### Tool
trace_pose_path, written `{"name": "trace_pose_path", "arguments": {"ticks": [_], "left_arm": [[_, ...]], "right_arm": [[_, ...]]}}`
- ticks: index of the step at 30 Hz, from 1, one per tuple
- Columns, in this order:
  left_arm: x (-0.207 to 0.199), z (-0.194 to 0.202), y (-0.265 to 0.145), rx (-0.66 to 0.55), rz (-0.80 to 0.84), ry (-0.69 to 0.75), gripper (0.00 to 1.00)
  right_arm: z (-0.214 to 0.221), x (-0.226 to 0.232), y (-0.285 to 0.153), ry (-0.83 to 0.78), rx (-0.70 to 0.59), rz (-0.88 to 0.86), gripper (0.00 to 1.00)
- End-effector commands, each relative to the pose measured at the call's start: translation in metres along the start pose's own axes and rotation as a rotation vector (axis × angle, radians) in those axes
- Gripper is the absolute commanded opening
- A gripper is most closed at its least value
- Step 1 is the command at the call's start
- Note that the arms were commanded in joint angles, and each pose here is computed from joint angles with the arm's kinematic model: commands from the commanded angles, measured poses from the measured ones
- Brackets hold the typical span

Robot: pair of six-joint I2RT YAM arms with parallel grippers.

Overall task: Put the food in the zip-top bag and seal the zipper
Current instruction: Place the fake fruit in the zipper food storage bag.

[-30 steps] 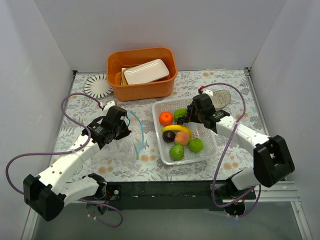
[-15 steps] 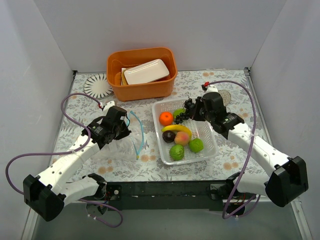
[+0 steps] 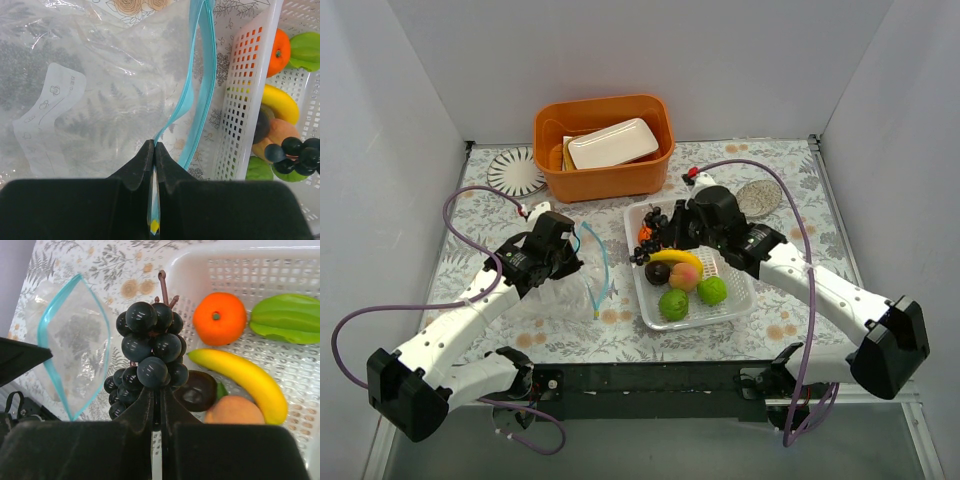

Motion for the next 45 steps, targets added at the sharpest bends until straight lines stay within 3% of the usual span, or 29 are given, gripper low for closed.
{"name": "trace_pose_path", "arguments": {"ticks": [1, 23, 32, 39, 45], "left_arm": [[-0.007, -0.006, -0.003, -0.008, 0.032, -0.007, 0.0], [-0.026, -0.003, 0.004, 0.024, 0.111, -0.024, 0.0], [-0.03, -0.009, -0.001, 0.006, 0.133, -0.028, 0.0], [-0.027, -0.009, -0.006, 0.002, 0.129, -0.029, 0.0], [-0.026, -0.011, -0.011, -0.011, 0.132, -0.042, 0.0]], "right_arm": [[-0.015, 0.041, 0.008, -0.017, -0.034, -0.1, 0.04], [0.045, 0.107, 0.053, -0.084, 0.133, -0.245, 0.05], [0.069, 0.108, 0.075, -0.111, 0.241, -0.223, 0.05], [0.071, 0.101, 0.085, -0.126, 0.262, -0.129, 0.06], [0.07, 0.105, 0.088, -0.164, 0.272, -0.147, 0.07]]}}
Point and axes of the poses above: each gripper's point midway between its finger pads, its own y axis out along the fingers, its own x axis along the line the jaws close on, z = x × y, the point moved 2 cm from there along -y, back along the fingers, and after that the axes turned 5 degrees about y, right-handed, at the moved point
